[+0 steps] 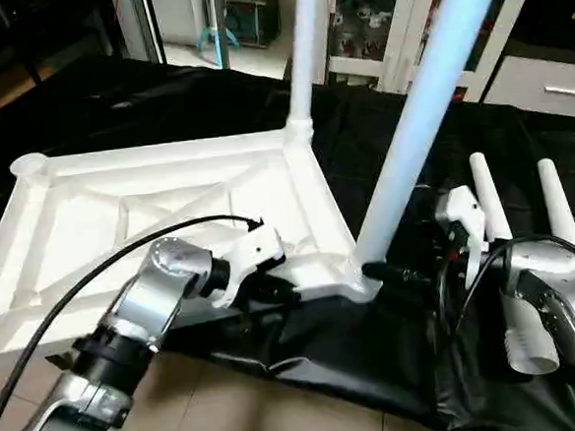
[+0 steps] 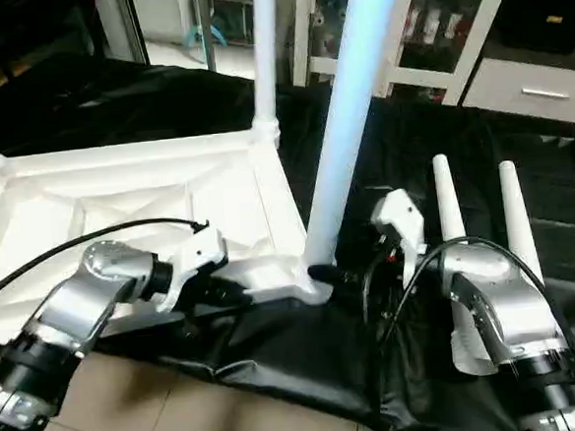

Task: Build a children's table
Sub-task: Rotate leg to tighten

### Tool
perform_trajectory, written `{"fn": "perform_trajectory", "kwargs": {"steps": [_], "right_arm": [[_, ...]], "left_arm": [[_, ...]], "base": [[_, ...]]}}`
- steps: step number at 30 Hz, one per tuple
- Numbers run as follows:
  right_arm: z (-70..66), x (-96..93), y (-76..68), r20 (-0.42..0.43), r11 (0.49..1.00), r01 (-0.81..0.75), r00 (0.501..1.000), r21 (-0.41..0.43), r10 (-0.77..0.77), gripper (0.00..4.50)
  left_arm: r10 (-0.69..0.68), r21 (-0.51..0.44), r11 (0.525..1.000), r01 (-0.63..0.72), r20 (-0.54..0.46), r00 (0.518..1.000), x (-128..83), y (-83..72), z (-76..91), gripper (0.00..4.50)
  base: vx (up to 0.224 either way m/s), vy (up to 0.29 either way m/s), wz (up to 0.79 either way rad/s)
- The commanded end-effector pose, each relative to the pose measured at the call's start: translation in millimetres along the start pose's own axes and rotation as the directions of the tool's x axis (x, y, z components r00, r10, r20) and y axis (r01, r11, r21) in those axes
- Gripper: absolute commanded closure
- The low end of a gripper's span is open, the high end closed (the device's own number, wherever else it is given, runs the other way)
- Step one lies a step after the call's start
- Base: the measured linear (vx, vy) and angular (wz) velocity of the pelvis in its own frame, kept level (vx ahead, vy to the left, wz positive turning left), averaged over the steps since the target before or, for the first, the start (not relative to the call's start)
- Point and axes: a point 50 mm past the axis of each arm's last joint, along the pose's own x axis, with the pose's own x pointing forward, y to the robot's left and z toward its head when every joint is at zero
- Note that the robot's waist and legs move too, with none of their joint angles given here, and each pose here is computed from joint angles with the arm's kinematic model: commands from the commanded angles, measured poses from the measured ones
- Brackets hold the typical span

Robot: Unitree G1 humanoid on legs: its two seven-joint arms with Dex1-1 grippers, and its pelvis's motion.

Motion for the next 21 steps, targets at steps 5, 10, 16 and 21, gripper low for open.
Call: {"fn": "perform_trajectory", "kwargs": {"steps": [5,10,16,21], "right_arm": [[6.9,4.7,-0.1,-0.025,0.995,-0.084,0.996,-0.062,0.082,0.04],[7.7,7.3,-0.4,-0.029,0.99,-0.125,0.992,-0.067,0.123,0.47],[3.8,7.4,-1.3,-0.053,0.986,-0.155,0.987,-0.06,0.152,0.98],[0.8,8.6,-1.0,-0.064,0.984,-0.171,0.984,-0.056,0.168,1.23]], "left_arm": [[-0.083,0.054,0.995,0.08,0.049,0.995,2.3,-7.2,12.8,4.5],[-0.091,0.057,0.994,0.089,0.043,0.995,1.7,-7.8,12.9,4.5],[-0.091,0.058,0.994,0.089,0.038,0.995,1.1,-7.8,13.2,4.5],[-0.095,0.058,0.994,0.093,0.035,0.995,0.9,-8.1,12.7,4.5]], "base": [[0.0,0.0,0.0],[0.0,0.0,0.0],[0.0,0.0,0.0],[0.0,0.0,0.0]]}}
